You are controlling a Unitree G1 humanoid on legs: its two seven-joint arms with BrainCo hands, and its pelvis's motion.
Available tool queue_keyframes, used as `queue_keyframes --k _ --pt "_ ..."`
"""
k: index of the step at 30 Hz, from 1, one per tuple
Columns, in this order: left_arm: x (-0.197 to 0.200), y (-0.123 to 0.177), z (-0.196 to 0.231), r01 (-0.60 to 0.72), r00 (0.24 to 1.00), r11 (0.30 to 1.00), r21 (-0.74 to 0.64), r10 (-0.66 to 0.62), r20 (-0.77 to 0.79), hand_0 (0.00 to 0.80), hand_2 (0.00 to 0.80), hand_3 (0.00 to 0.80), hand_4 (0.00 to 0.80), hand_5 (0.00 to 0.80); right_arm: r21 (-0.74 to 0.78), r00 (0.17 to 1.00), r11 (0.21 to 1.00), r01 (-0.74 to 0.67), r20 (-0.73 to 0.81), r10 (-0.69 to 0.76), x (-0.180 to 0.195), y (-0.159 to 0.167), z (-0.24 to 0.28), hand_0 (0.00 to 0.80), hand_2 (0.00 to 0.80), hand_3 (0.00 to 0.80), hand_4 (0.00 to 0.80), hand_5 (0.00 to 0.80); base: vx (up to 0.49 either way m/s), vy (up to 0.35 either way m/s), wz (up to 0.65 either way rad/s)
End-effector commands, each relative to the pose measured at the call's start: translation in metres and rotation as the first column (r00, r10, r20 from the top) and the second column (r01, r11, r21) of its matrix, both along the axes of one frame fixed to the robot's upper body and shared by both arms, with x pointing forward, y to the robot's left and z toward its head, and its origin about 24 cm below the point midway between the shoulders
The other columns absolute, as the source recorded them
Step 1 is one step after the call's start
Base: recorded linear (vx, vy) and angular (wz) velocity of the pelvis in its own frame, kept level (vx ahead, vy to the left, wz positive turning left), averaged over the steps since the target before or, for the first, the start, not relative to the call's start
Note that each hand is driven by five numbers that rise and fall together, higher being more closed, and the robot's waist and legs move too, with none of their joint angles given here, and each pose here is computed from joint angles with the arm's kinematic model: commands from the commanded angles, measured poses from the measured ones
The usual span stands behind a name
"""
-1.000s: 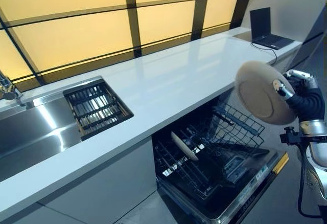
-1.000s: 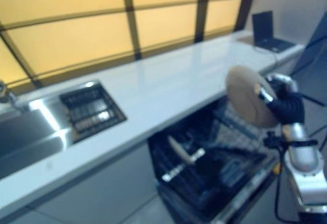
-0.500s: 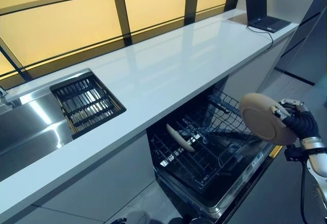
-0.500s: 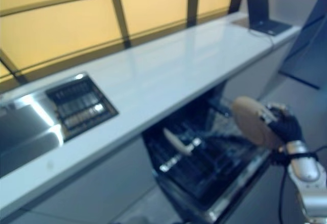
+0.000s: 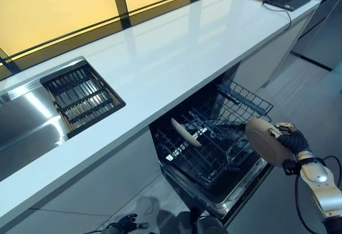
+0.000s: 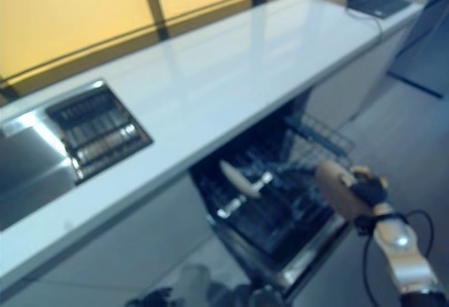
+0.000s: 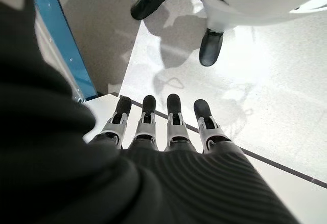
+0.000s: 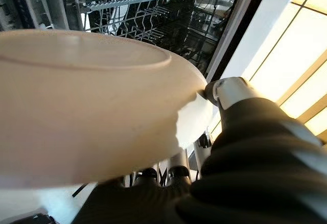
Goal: Take plates into dishwasher
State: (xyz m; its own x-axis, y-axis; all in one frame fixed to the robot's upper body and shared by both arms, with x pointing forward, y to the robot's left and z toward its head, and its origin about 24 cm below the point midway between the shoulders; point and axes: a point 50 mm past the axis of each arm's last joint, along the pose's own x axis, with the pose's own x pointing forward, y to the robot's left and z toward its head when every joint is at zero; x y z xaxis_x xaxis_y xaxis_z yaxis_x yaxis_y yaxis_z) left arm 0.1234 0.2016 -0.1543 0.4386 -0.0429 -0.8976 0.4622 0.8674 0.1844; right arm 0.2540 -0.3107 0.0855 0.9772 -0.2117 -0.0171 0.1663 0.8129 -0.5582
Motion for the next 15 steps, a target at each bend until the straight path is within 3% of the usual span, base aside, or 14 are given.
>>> queue_keyframes --k 1,15 --pt "0.025 0.008 0.010 0.019 0.998 0.999 0.029 -0.021 0.064 0.000 0.000 0.000 0.000 0.000 -0.068 0.985 0.997 0.040 0.173 -0.028 0.034 0.007 0.039 0.800 0.800 0.800 0.800 0.800 -0.040 -0.021 0.09" --pt "0.050 -0.007 0.019 0.082 0.989 0.997 0.011 -0.083 0.119 0.000 0.000 0.000 0.000 0.000 -0.163 0.946 0.974 0.155 0.307 -0.099 0.069 0.014 0.089 0.800 0.800 0.800 0.800 0.800 -0.009 -0.007 0.03"
